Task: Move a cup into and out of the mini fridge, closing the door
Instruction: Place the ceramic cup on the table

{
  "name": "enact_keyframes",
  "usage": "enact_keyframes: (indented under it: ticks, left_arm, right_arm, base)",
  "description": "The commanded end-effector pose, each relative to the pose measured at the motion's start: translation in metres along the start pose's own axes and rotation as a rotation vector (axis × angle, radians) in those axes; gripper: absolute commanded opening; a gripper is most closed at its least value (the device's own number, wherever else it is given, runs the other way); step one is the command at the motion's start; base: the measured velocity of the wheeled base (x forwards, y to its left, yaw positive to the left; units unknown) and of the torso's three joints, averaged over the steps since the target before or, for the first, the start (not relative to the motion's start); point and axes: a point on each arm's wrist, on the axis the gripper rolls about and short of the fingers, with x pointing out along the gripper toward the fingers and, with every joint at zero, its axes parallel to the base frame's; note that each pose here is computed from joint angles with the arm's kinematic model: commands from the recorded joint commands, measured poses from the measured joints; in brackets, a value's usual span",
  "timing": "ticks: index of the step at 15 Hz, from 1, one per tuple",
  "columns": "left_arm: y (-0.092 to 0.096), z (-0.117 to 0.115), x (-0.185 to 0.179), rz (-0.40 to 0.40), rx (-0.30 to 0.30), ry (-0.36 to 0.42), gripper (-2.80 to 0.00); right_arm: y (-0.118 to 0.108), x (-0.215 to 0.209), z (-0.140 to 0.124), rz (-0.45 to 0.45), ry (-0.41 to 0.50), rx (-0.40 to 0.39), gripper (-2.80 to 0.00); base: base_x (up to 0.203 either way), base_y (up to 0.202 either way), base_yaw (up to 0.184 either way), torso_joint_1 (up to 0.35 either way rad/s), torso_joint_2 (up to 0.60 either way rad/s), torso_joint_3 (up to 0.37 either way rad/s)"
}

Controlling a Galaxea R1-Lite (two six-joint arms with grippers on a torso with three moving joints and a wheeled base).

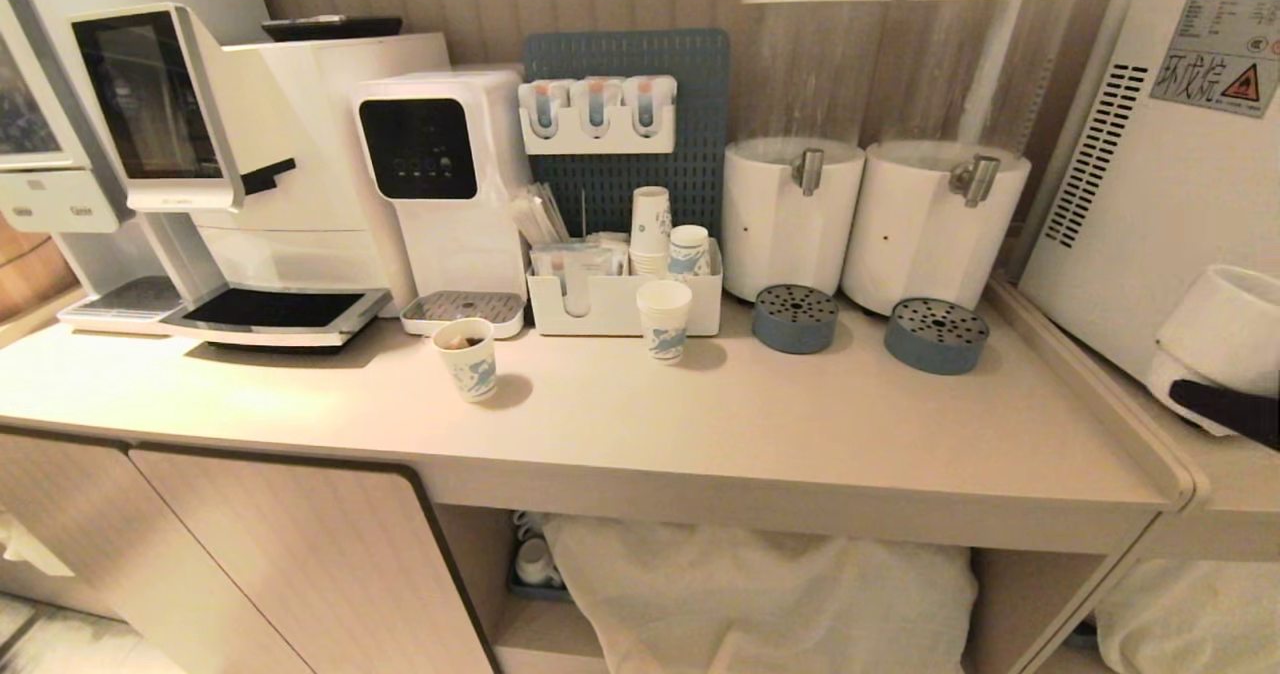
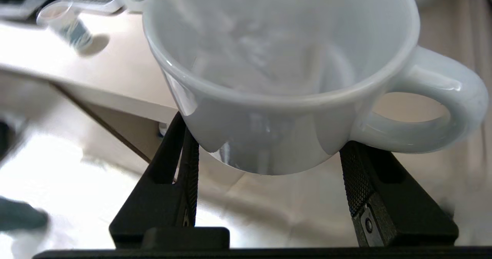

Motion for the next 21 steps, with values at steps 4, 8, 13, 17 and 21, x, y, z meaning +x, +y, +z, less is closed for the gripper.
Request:
enact_keyframes:
  ticks: [4, 8, 13, 17, 21]
  left_arm:
    - [0.000, 0.000, 0.000, 0.000, -0.004, 0.000, -2.80]
    - [0.000, 0.000, 0.000, 0.003, -0.005, -0.006, -2.80]
    - [0.000, 0.000, 0.000, 0.003, -0.005, -0.006, -2.80]
    - [0.000, 0.000, 0.000, 0.003, -0.005, -0.006, -2.80]
    - [0.000, -0.001, 0.001, 0.003, -0.005, -0.003, -2.80]
  right_arm:
    - [-0.049, 0.067, -0.028, 0.129, 0.003, -0.096, -2.80]
    - [-0.079, 0.127, -0.058, 0.195, 0.021, -0.163, -2.80]
    - [-0.096, 0.212, -0.078, 0.222, 0.018, -0.214, -2.80]
    - [-0.104, 0.270, -0.088, 0.189, 0.040, -0.198, -2.80]
    - [-0.106, 0.290, -0.099, 0.156, 0.066, -0.190, -2.80]
  base:
    - [0.000, 0.000, 0.000, 0.000, 0.00, 0.000]
    - [0.000, 0.000, 0.000, 0.000, 0.00, 0.000]
    - [0.000, 0.000, 0.000, 0.000, 0.00, 0.000]
    - [0.000, 0.000, 0.000, 0.000, 0.00, 0.000]
    - [0.000, 0.000, 0.000, 0.000, 0.00, 0.000]
